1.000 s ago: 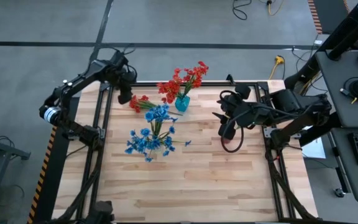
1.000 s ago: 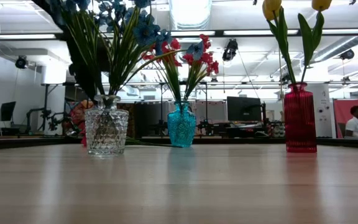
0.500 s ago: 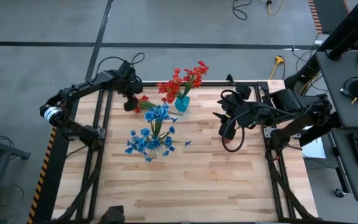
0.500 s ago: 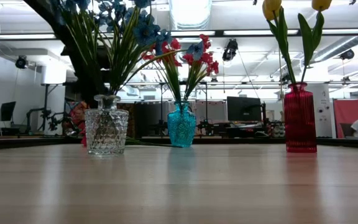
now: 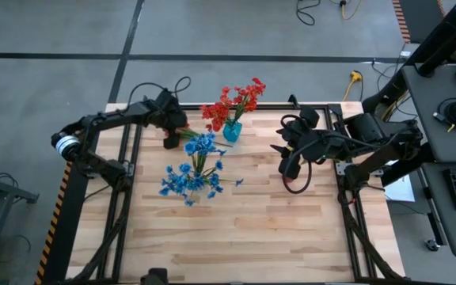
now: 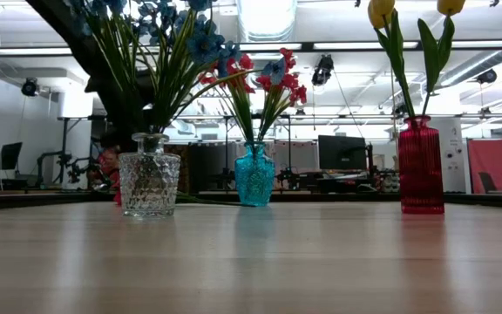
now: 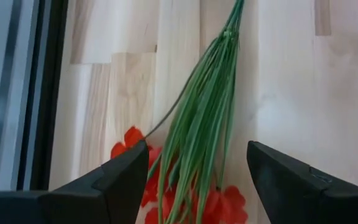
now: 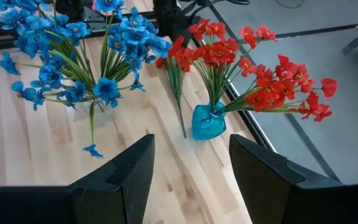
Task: Sort flowers into vase by color
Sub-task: Put the red flowers into the blue vase
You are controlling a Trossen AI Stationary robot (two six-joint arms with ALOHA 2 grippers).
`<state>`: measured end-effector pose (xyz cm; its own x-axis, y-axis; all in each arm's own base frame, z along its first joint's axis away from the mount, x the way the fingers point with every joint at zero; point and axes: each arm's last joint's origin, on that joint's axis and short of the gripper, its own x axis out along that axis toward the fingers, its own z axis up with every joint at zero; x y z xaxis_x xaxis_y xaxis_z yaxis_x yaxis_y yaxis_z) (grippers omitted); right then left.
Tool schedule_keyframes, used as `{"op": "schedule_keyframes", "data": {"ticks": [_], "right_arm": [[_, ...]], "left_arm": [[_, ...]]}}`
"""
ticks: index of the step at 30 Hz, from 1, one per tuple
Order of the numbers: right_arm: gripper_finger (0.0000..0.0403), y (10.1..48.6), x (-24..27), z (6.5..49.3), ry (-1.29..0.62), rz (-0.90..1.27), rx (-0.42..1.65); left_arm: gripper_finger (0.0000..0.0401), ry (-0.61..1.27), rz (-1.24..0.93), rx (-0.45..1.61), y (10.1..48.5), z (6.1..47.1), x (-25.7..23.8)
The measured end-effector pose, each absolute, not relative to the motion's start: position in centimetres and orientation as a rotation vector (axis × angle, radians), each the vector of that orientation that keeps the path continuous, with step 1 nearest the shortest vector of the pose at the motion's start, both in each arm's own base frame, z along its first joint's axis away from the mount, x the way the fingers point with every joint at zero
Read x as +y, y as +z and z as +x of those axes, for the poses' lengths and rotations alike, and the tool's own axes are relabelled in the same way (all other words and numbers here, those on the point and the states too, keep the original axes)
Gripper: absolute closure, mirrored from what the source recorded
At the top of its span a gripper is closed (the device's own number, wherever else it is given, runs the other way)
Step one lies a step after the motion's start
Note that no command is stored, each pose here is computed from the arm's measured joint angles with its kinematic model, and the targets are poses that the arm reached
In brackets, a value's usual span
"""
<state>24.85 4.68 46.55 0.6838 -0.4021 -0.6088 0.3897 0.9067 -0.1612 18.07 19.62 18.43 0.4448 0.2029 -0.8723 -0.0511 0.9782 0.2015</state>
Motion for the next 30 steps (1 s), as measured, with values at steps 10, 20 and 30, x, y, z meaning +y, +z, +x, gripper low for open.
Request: {"op": "schedule_keyframes", "data": {"ticks": [10,20,30], "right_arm": [[0.0202,46.5,4.7,24.9,-0.444,-0.018,0.687],[0.0202,46.5,4.7,24.9,-0.444,-0.018,0.687],[0.0202,46.6,4.7,24.8,-0.444,-0.017,0.686]], "left_arm": [[0.0148,0.205,0.155,1.046,16.7,18.4,19.7],[0.0155,0.134,0.129,1.136,13.6,19.2,20.1],[0.0213,0.119,0.127,1.179,13.1,19.8,20.8]]}}
